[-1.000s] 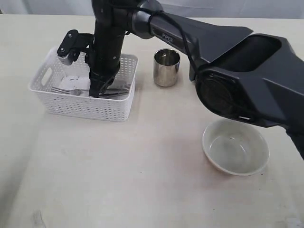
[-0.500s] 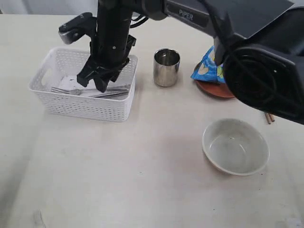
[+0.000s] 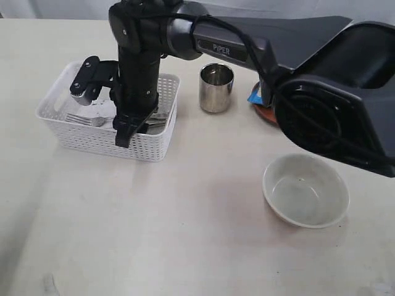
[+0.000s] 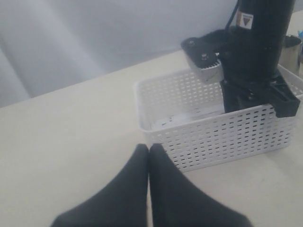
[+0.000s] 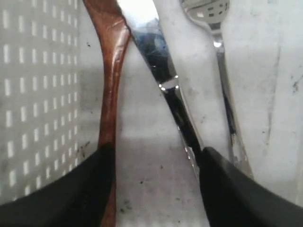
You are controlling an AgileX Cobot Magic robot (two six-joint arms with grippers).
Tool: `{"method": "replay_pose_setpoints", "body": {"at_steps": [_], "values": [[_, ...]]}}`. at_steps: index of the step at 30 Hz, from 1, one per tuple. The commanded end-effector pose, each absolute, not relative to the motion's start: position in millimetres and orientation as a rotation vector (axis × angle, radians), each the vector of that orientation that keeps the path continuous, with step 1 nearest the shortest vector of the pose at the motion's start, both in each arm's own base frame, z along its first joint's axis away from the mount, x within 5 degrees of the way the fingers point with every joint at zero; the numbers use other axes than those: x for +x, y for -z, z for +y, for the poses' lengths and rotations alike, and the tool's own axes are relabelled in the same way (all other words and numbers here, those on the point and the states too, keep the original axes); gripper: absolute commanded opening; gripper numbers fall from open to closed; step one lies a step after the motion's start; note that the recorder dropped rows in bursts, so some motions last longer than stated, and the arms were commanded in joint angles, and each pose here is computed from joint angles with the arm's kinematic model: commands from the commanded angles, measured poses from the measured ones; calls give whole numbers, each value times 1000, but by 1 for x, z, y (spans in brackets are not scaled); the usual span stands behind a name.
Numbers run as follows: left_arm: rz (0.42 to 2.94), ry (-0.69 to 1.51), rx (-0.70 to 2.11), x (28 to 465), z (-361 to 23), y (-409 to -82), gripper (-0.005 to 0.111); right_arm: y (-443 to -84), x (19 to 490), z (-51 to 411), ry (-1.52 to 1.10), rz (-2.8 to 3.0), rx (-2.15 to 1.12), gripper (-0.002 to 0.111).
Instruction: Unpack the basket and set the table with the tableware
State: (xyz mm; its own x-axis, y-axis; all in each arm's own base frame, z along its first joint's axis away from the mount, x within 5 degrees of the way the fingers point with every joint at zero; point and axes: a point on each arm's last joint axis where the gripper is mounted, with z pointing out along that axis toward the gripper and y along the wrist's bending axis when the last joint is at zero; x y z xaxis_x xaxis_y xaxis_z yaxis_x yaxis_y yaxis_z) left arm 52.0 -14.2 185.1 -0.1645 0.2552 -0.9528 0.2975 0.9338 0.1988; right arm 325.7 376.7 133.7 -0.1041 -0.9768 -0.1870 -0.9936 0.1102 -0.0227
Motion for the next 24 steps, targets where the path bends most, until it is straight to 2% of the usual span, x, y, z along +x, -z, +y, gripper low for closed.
{"method": "replay_pose_setpoints", "body": {"at_steps": [1, 5, 7, 11, 18, 24], "values": [[1758, 52, 415, 52, -15, -184, 0, -88, 327, 376, -128, 2247, -2031, 55], [1758, 52, 415, 52, -15, -184, 0, -86, 326, 378, -165, 2279, -1990, 50], [1758, 52, 415, 52, -15, -184, 0, -88, 324, 380, -206, 2291, -1973, 38], [1758, 52, 415, 52, -15, -184, 0, -99, 324, 388, -309, 2311, -1897, 1], [1758, 52, 415, 52, -15, -184, 0, -140, 343, 413, -518, 2452, -1299, 0], [1758, 52, 415, 52, -15, -184, 0, -154, 362, 406, -565, 2567, -935, 0]]}}
